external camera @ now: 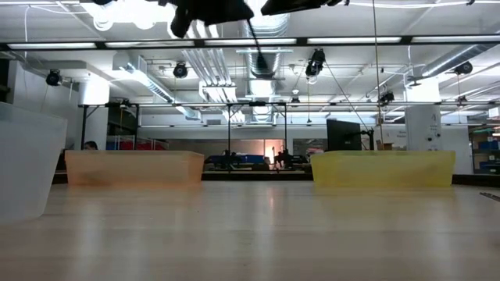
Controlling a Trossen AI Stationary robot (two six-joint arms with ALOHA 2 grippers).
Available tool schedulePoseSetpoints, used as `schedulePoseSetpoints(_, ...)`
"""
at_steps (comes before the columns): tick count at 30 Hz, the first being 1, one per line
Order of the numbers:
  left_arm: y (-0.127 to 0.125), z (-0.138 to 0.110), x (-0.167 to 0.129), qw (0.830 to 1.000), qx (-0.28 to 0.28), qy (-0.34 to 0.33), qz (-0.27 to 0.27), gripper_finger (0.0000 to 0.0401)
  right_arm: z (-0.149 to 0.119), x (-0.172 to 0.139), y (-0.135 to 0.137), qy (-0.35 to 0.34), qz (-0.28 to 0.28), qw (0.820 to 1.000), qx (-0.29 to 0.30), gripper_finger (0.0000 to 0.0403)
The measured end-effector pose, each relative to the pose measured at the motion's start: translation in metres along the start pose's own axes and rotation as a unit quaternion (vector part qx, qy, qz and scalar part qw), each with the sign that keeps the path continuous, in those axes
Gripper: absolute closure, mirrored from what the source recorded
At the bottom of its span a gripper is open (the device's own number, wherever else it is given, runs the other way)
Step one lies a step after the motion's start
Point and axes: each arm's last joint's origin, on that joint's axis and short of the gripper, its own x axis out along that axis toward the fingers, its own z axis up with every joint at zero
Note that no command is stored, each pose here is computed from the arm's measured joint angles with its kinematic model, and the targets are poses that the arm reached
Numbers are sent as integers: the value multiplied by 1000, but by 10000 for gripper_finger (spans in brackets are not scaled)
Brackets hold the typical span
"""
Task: Sort silverware by color (type)
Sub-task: Put the black fork into the orange bin
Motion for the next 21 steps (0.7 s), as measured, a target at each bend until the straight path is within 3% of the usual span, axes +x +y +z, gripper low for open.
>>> schedulePoseSetpoints(3, 7, -1, -2, 997, 50, 20, 54, 401, 2, -4, 0, -4, 4, 1000, 2, 283)
schedulePoseSetpoints(6, 17, -3, -5, 981, 114, 53, 146, 401, 3, -8, 3, -5, 10, 1000, -1, 276)
schedulePoseSetpoints(10, 39, -14, -8, 931, 223, 113, 267, 401, 0, -11, 6, 4, 17, 1000, 15, 279)
schedulePoseSetpoints(12, 53, -22, -8, 907, 260, 144, 299, 401, -4, -11, 6, 18, 19, 999, 27, 280)
schedulePoseSetpoints(15, 80, -39, -4, 883, 276, 202, 321, 401, -10, -12, 7, 36, 20, 998, 44, 278)
schedulePoseSetpoints(21, 132, -61, 0, 846, 220, 312, 371, 401, -17, -13, 8, 63, 21, 995, 70, 282)
